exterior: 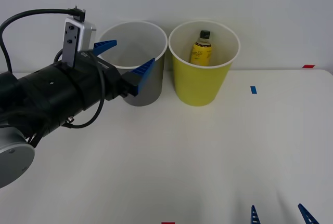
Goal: Put cans in the gray bin and PET bottles in the light green bin.
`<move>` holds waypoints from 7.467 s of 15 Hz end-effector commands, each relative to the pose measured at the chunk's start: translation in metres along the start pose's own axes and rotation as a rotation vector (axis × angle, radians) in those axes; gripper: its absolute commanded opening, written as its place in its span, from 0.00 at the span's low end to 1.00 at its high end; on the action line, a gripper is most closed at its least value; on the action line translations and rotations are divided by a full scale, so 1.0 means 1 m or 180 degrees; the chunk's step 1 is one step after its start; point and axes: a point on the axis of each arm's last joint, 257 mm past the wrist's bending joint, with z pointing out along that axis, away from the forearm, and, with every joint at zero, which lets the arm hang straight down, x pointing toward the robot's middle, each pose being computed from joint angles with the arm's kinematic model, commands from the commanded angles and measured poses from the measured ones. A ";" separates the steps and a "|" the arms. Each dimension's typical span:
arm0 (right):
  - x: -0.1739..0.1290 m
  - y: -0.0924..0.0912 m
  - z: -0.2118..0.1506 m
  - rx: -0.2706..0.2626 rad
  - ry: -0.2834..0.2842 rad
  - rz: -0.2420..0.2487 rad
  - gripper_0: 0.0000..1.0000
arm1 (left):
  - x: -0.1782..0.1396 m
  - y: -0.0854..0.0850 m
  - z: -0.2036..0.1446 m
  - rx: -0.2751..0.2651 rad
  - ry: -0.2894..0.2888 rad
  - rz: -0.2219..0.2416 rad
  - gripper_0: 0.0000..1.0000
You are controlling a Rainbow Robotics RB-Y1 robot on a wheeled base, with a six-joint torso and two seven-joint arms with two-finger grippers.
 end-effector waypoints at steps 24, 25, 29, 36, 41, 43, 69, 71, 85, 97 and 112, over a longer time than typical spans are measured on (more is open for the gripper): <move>0.000 0.000 0.000 0.0000 0.0000 0.0000 1.00 | 0.125 0.029 -0.103 -0.0806 -0.0007 0.0015 1.00; 0.000 0.000 0.000 0.0000 0.0000 0.0000 1.00 | 0.129 0.028 -0.110 -0.0842 -0.0005 0.0037 1.00; 0.000 0.000 0.000 0.0000 0.0000 0.0000 1.00 | 0.158 0.027 -0.135 -0.0979 0.0030 -0.0086 1.00; 0.000 0.000 0.000 0.0000 0.0000 0.0000 1.00 | 0.207 0.027 -0.161 -0.1115 -0.0014 -0.0067 1.00; 0.000 0.000 0.000 0.0000 0.0000 0.0000 1.00 | 0.234 0.026 -0.186 -0.1283 -0.0018 -0.0114 1.00; 0.000 0.000 0.000 0.0000 0.0000 0.0000 1.00 | 0.252 0.020 -0.203 -0.1340 0.0080 -0.0068 1.00; 0.000 0.000 0.000 0.0000 0.0000 0.0000 1.00 | 0.316 0.009 -0.283 -0.1723 0.0654 -0.0216 1.00; 0.000 0.000 0.000 0.0000 0.0000 0.0000 1.00 | 0.316 0.009 -0.283 -0.1723 0.0654 -0.0216 1.00; 0.000 0.000 0.000 0.0000 0.0000 0.0000 1.00 | 0.316 0.009 -0.283 -0.1723 0.0654 -0.0216 1.00; 0.000 0.000 0.000 0.0000 0.0000 0.0000 1.00 | 0.316 0.009 -0.283 -0.1723 0.0654 -0.0216 1.00; 0.000 0.000 0.000 0.0000 0.0000 0.0000 1.00 | 0.316 0.009 -0.283 -0.1723 0.0654 -0.0216 1.00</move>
